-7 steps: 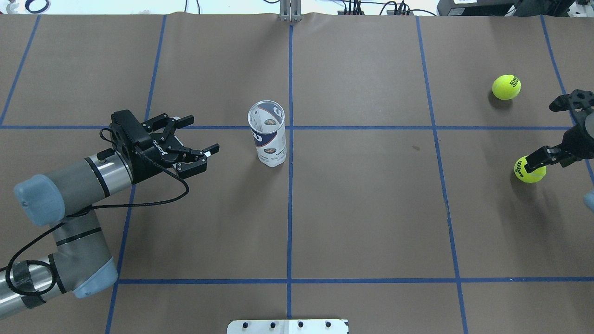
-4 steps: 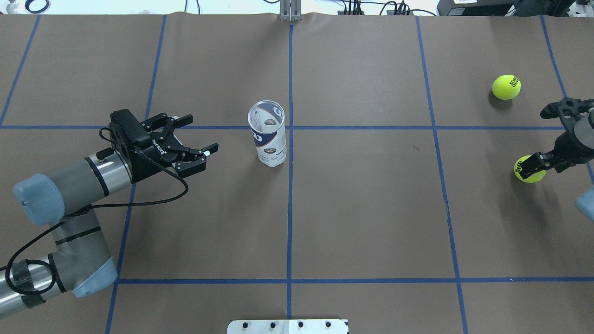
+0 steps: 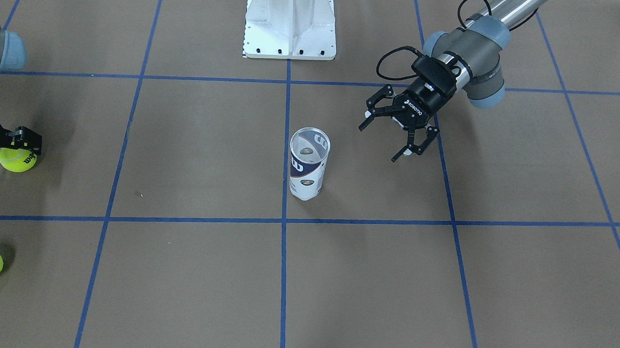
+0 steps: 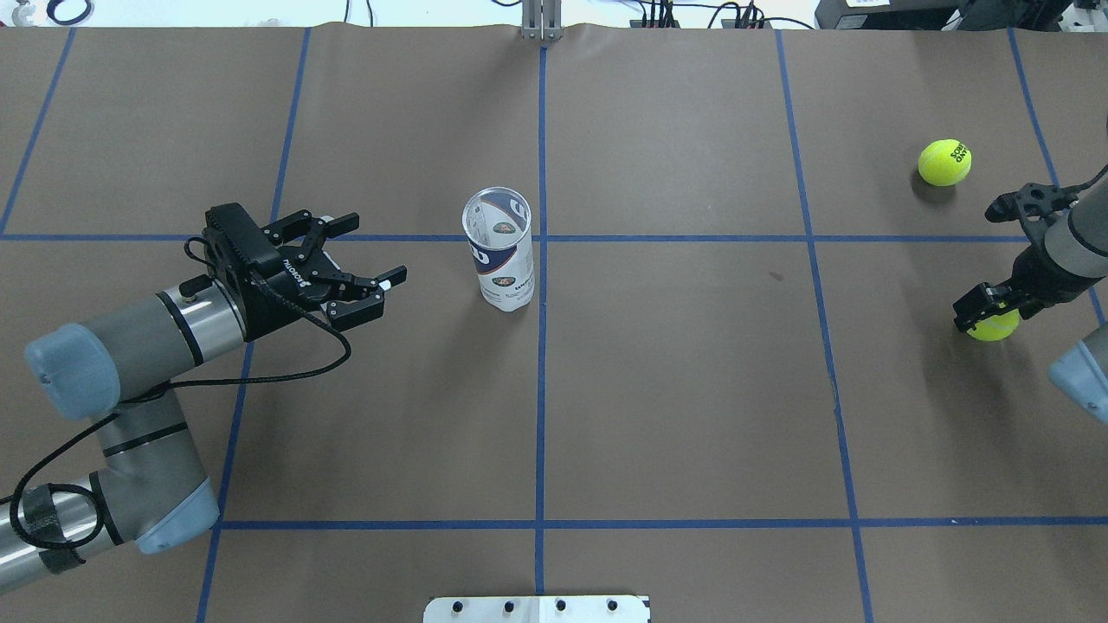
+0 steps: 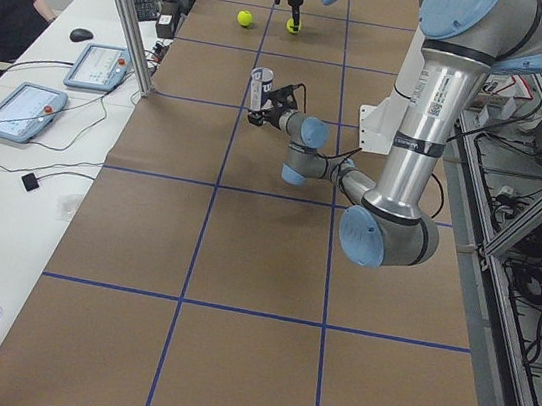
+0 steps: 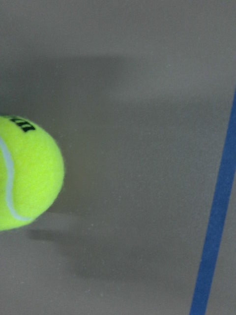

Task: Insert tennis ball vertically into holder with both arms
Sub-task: 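Lower the right gripper onto the nearer yellow tennis ball and grasp it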

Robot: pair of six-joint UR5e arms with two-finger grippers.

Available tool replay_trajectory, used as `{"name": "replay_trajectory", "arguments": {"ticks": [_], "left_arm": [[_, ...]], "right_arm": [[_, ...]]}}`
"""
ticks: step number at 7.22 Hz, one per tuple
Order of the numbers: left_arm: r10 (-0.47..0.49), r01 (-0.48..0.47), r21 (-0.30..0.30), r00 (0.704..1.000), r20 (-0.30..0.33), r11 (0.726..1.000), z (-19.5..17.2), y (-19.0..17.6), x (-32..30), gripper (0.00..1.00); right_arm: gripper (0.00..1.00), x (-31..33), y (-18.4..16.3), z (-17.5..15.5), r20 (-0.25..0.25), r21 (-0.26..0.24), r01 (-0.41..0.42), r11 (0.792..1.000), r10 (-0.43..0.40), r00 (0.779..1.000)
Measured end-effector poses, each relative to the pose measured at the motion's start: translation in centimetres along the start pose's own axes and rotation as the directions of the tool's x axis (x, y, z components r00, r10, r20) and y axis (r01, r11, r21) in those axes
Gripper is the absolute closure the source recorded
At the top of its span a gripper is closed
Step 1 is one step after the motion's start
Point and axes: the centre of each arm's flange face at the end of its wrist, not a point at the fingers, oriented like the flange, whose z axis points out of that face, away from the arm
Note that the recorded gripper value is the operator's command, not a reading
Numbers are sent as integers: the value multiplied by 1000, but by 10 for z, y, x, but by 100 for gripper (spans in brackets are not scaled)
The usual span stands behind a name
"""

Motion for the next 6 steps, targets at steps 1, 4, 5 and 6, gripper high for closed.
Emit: {"name": "replay_trajectory", "arguments": {"ticks": [1, 4, 5, 6], "left_arm": [[0, 0, -1, 1000, 1, 1000, 0, 1, 0, 1], [1, -1, -5, 1000, 2, 1000, 1, 2, -1, 1], [1, -1, -7, 1000, 2, 1000, 1, 4, -1, 1], [1, -1, -9, 1000, 2, 1000, 2, 5, 0, 1]], "right_arm": [[3, -3, -5, 0, 1, 2, 3, 1000, -3, 1000], [28, -4, -10, 1, 1, 1, 5, 1000, -5, 1000], [48, -4, -10, 2, 3, 0, 6, 1000, -6, 1000], [83, -4, -10, 2, 5, -1, 9, 1000, -9, 1000]]}}
